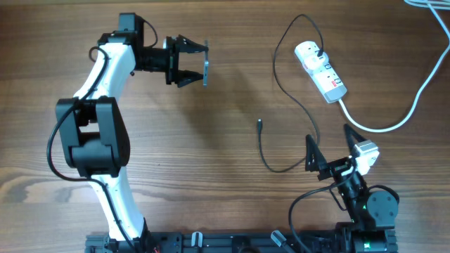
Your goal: Plug charger to phone and switch on socket
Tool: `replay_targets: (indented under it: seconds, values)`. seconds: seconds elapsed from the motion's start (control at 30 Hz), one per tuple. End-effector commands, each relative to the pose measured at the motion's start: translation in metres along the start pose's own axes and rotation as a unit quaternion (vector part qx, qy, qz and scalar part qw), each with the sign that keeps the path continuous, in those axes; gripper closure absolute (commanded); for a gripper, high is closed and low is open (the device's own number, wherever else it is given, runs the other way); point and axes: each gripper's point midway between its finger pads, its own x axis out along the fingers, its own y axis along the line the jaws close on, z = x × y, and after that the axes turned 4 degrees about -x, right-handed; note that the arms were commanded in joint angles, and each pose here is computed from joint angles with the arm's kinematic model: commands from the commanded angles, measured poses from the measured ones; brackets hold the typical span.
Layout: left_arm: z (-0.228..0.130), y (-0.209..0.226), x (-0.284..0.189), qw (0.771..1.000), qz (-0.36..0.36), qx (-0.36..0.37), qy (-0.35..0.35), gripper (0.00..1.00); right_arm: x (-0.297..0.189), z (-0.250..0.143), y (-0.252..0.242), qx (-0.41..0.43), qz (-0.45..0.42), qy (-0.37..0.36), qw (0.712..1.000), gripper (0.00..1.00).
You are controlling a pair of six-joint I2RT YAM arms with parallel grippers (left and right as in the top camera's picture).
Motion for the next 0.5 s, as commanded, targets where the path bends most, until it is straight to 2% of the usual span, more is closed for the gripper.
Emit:
replay_targets:
  seconds: [0.0,0.13,0.23,0.27,0.33,0.4,0.47]
  values:
    - [-0.017,-0.017,-0.009,1.000,-0.023,0.003,0.014,0.29,-0.002,0.012,0.022,0.272,0.066,-0.003,0.960,0.00]
    - [-0.018,-0.017,-0.009,1.000,-0.023,0.003,0.015,0.29,-0.017,0.072,0.053,0.245,0.168,-0.095,0.950,0.00]
    - [-0.023,-0.021,-0.009,0.999,-0.033,0.003,0.029,0.29,-0.028,0.109,0.064,0.230,0.186,-0.124,0.947,0.00]
    - [-0.024,-0.022,-0.009,0.999,-0.036,0.002,0.034,0.29,-0.030,0.126,0.069,0.198,0.183,-0.124,0.955,0.00]
    - [-0.024,-0.022,-0.009,0.999,-0.037,0.001,0.034,0.29,-0.027,0.138,0.073,0.162,0.171,-0.095,0.967,0.00]
    - [-0.025,-0.022,-0.009,0.999,-0.036,-0.003,0.035,0.29,-0.017,0.144,0.071,0.137,0.143,-0.035,0.979,0.00]
    - [-0.025,-0.022,-0.007,0.999,-0.035,-0.004,0.037,0.29,-0.002,0.147,0.066,0.117,0.108,0.073,0.985,0.01]
